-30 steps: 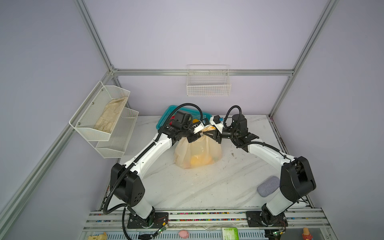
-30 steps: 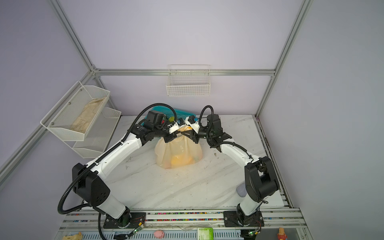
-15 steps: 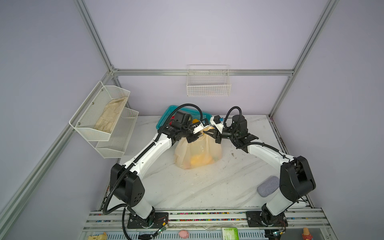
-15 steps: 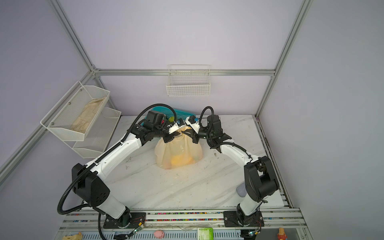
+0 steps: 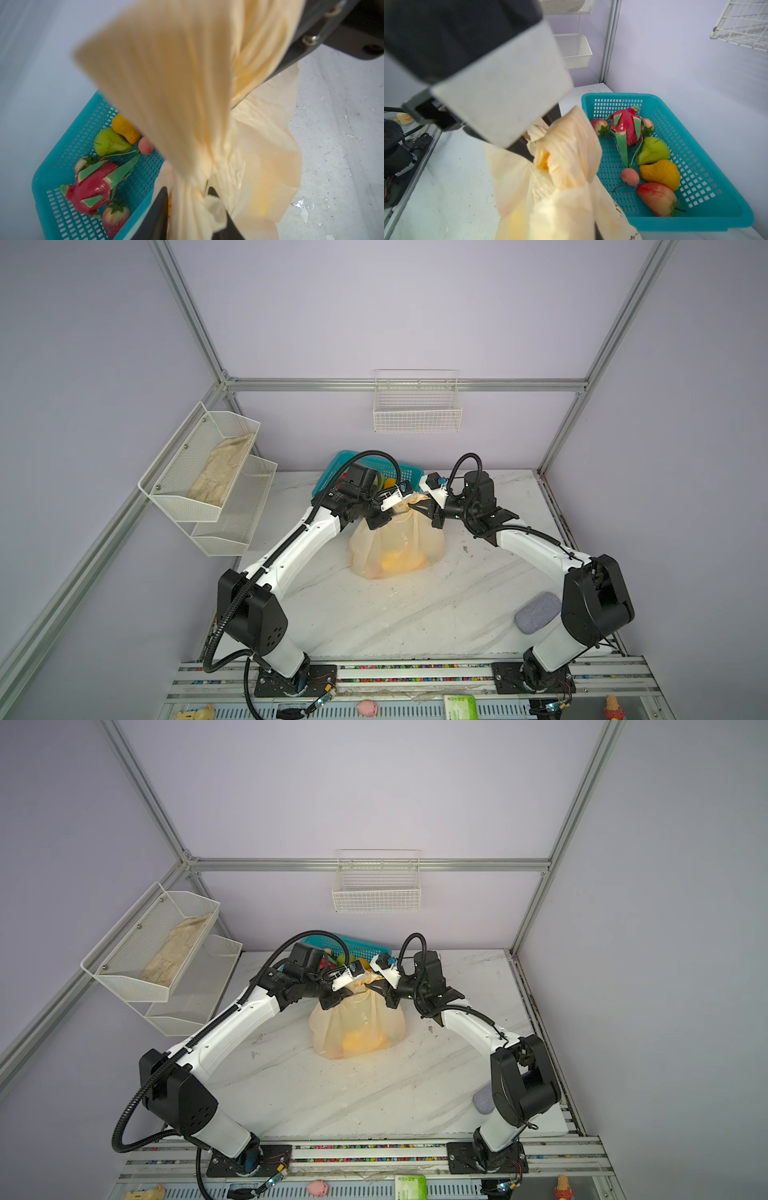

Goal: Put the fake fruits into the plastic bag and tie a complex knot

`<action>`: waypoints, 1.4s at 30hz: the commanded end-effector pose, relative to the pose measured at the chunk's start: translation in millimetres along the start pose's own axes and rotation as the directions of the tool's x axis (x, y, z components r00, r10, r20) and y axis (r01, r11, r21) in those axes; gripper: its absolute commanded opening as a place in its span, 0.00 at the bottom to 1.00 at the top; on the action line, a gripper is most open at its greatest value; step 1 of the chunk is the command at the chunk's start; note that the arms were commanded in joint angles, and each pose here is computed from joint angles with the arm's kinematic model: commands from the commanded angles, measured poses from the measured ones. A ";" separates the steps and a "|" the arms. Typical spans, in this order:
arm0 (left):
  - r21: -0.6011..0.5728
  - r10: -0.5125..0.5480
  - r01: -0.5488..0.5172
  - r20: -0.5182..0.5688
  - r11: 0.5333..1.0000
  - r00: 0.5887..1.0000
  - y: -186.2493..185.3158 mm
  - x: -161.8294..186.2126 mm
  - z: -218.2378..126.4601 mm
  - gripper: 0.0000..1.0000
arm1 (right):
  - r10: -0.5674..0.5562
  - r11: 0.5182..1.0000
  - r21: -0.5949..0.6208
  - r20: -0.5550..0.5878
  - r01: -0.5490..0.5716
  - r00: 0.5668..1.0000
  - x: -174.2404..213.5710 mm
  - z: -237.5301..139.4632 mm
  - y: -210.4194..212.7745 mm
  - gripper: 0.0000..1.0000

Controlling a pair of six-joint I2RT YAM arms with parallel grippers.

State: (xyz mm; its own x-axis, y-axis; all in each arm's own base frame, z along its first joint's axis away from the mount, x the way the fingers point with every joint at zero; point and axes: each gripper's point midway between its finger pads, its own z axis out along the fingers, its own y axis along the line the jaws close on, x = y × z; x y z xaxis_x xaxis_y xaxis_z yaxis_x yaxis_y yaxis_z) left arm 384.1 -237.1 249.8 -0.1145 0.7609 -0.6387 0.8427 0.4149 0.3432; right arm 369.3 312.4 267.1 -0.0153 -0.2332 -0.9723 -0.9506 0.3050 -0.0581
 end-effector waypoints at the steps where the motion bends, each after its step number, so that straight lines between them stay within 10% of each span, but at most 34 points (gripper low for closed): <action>1: -0.058 0.009 -0.006 0.059 0.998 0.998 17.8 -22.1 -25.0 0.28 | -0.056 0.998 0.037 -0.007 0.056 0.998 -10.6 -7.8 -1.7 0.00; 12: -0.110 -0.111 0.123 0.110 0.986 0.988 33.2 -33.6 -31.6 0.00 | -0.047 0.988 0.147 -0.042 0.053 0.998 -12.2 -13.7 -18.0 0.00; 32: -0.036 -0.424 0.448 0.263 0.893 0.867 13.5 -28.9 -42.9 0.00 | 0.110 0.911 0.385 0.120 -0.148 0.987 -47.0 -18.2 -42.1 0.00; 42: -0.056 -0.499 0.525 0.242 0.849 0.832 15.1 -16.9 -36.6 0.00 | 0.189 0.954 0.191 0.219 -0.232 0.957 -62.2 -10.2 -13.6 0.00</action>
State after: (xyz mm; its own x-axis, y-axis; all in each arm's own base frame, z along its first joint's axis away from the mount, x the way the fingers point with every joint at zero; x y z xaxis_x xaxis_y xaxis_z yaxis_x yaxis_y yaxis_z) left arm 381.2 -236.0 287.2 -0.3705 0.3555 -0.8581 0.6711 0.7412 0.0172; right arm 389.5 314.0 300.8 -0.1616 -0.0610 -0.9850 -0.8173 0.5676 0.0990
